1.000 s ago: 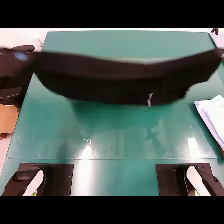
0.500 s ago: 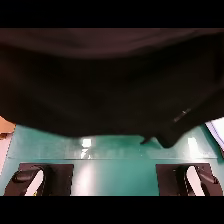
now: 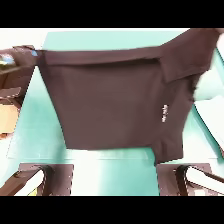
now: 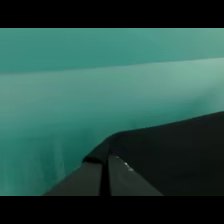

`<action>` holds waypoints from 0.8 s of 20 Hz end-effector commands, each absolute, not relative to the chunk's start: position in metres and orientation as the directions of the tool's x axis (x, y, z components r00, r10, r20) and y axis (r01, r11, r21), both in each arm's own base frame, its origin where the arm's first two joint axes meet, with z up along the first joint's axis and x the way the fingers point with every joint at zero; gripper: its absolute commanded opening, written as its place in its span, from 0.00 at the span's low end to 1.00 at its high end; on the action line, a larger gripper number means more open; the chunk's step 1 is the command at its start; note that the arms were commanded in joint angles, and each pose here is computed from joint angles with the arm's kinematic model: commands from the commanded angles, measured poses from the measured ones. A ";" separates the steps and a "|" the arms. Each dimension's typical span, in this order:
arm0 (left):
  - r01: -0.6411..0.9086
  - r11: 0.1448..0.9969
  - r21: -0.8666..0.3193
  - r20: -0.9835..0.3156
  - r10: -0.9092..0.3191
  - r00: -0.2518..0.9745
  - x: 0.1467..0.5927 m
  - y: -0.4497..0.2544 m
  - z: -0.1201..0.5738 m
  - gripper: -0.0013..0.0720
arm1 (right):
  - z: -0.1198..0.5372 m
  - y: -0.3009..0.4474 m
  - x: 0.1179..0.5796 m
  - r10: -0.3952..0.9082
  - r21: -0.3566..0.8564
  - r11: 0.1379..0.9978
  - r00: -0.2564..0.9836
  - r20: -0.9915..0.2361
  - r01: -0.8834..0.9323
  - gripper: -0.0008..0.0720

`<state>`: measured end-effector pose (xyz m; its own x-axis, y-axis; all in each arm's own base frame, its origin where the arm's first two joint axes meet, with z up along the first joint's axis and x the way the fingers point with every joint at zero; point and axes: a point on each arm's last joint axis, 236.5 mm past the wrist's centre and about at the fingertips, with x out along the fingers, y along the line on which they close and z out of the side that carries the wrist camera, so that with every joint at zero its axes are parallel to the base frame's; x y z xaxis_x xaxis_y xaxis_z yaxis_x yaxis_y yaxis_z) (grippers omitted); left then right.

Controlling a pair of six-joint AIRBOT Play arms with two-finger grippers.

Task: Fold the shirts.

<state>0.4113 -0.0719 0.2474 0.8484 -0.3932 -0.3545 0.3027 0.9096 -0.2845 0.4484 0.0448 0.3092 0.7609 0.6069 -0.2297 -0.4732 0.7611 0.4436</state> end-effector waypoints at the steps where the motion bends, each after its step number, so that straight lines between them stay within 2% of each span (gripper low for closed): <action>1: 0.168 0.935 -0.312 -0.418 -0.294 0.859 0.472 -0.043 0.155 0.05 | 0.188 0.053 0.527 0.593 0.549 0.753 0.737 -0.324 -0.364 0.04; 4: 0.158 0.914 -0.374 -0.420 -0.319 0.850 0.516 -0.044 0.118 0.05 | 0.148 0.062 0.562 0.609 0.570 0.742 0.711 -0.352 -0.353 0.04; 7: 0.180 0.911 -0.371 -0.404 -0.333 0.852 0.538 -0.045 0.121 0.05 | 0.142 0.065 0.582 0.632 0.568 0.730 0.692 -0.349 -0.381 0.04; 9: 0.195 0.919 -0.341 -0.397 -0.329 0.857 0.539 -0.044 0.128 0.05 | 0.139 0.063 0.580 0.652 0.569 0.720 0.668 -0.358 -0.398 0.04; 12: 0.253 0.919 -0.301 -0.498 -0.378 0.780 0.521 -0.056 0.095 0.05 | 0.104 0.057 0.566 0.645 0.575 0.736 0.628 -0.435 -0.358 0.04; 16: 0.202 0.927 -0.316 -0.572 -0.356 0.739 0.509 -0.051 0.045 0.05 | 0.044 0.049 0.548 0.631 0.595 0.750 0.584 -0.512 -0.289 0.04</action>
